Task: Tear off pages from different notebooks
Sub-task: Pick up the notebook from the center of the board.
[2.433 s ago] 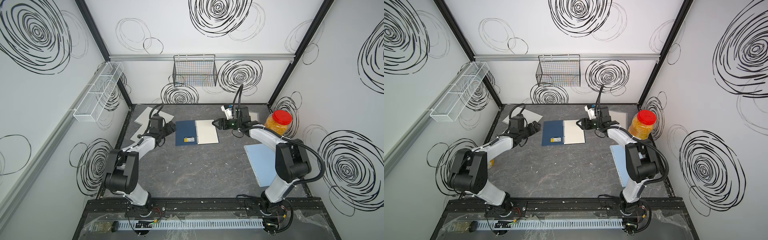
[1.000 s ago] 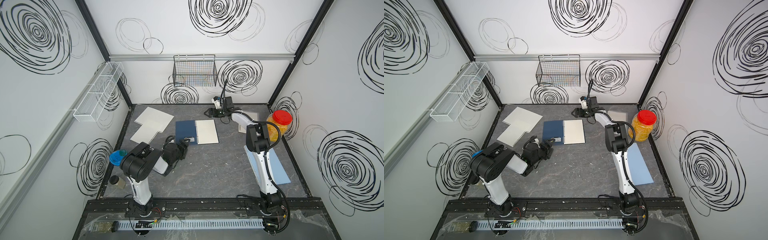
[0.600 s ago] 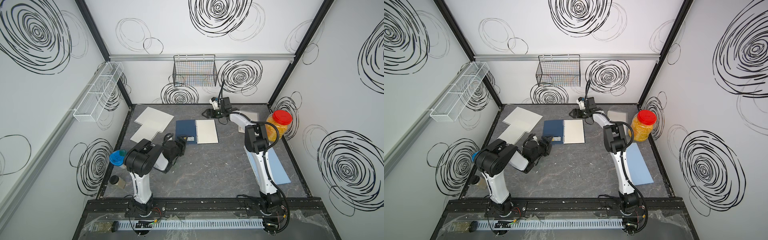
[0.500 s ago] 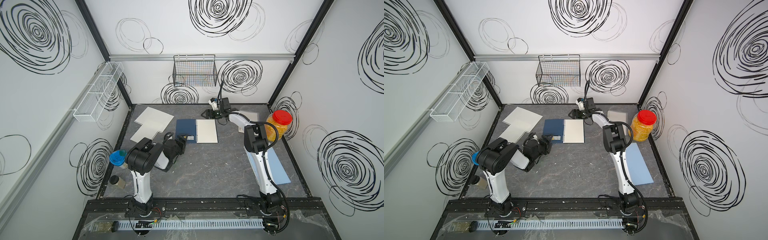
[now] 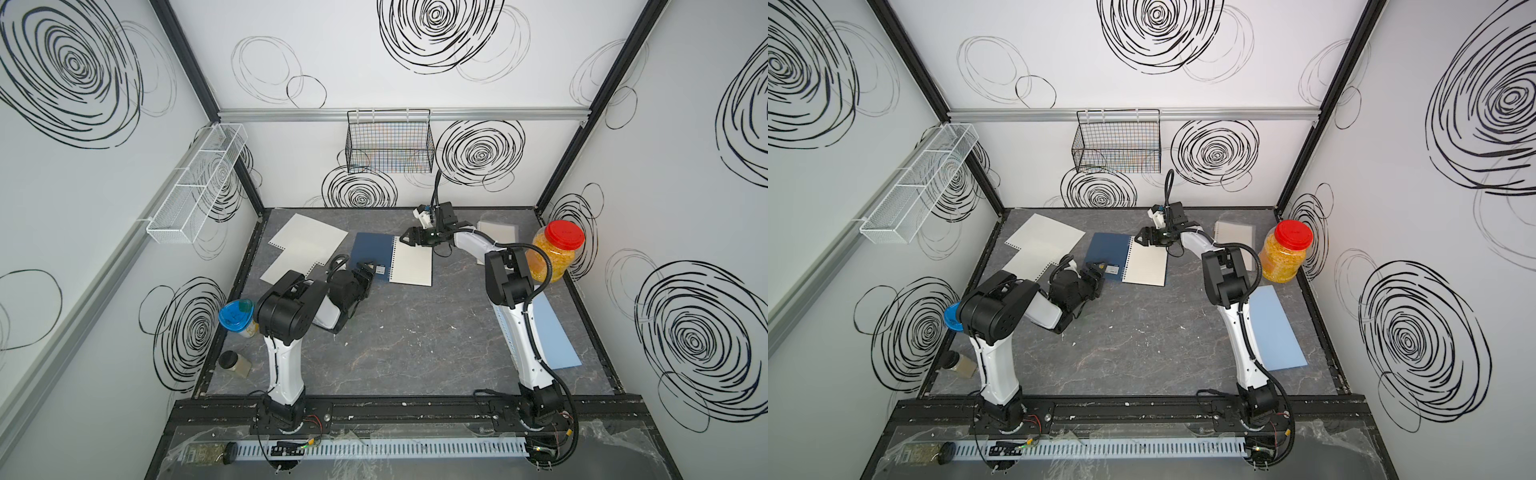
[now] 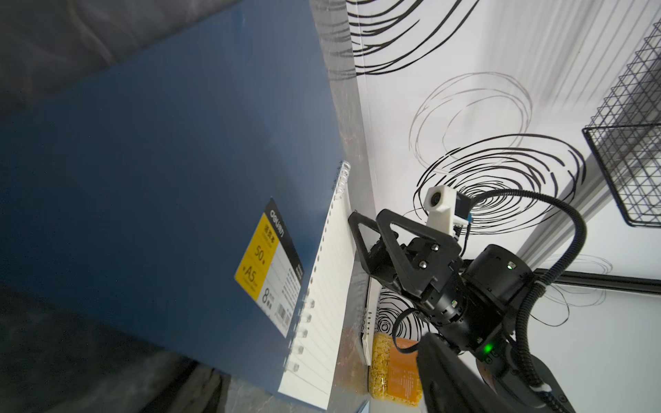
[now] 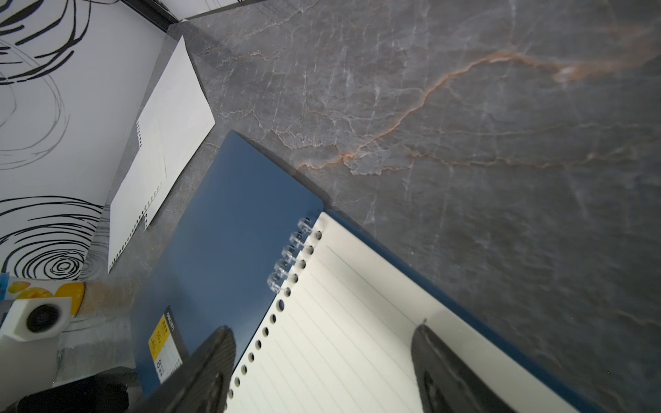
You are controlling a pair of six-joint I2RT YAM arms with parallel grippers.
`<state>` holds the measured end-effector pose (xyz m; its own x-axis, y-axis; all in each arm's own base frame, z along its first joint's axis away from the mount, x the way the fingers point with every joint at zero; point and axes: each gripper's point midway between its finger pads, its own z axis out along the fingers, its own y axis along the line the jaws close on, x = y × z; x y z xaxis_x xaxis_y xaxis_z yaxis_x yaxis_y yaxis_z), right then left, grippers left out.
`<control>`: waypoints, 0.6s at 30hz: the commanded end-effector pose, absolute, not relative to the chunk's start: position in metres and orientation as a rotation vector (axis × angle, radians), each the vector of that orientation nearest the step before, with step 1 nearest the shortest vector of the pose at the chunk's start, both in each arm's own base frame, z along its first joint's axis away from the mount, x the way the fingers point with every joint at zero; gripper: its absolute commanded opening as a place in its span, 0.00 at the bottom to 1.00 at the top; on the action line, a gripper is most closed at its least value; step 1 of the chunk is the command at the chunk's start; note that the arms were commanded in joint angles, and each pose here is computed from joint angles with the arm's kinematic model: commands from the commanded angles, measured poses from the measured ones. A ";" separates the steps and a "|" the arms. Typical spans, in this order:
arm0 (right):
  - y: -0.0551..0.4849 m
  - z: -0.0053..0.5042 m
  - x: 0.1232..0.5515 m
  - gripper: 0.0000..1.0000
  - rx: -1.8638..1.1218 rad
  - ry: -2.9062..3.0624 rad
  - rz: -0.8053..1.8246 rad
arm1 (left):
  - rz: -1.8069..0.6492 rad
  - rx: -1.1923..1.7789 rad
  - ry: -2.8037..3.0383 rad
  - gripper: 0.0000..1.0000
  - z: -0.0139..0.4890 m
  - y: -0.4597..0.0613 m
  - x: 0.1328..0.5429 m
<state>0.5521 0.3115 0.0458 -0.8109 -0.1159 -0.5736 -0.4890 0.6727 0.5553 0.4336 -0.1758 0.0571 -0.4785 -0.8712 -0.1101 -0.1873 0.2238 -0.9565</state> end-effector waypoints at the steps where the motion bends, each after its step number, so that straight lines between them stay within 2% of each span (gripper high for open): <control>1: 0.314 0.039 0.529 0.80 -0.481 2.448 1.022 | -1.353 -0.878 1.695 0.79 0.087 -0.173 0.450; 8: 0.314 0.040 0.509 0.79 -0.499 2.457 1.033 | -1.388 -0.810 1.673 0.72 0.098 -0.179 0.457; 18: 0.311 0.051 0.501 0.79 -0.506 2.452 1.024 | -1.265 -0.720 1.752 0.60 0.104 -0.177 0.456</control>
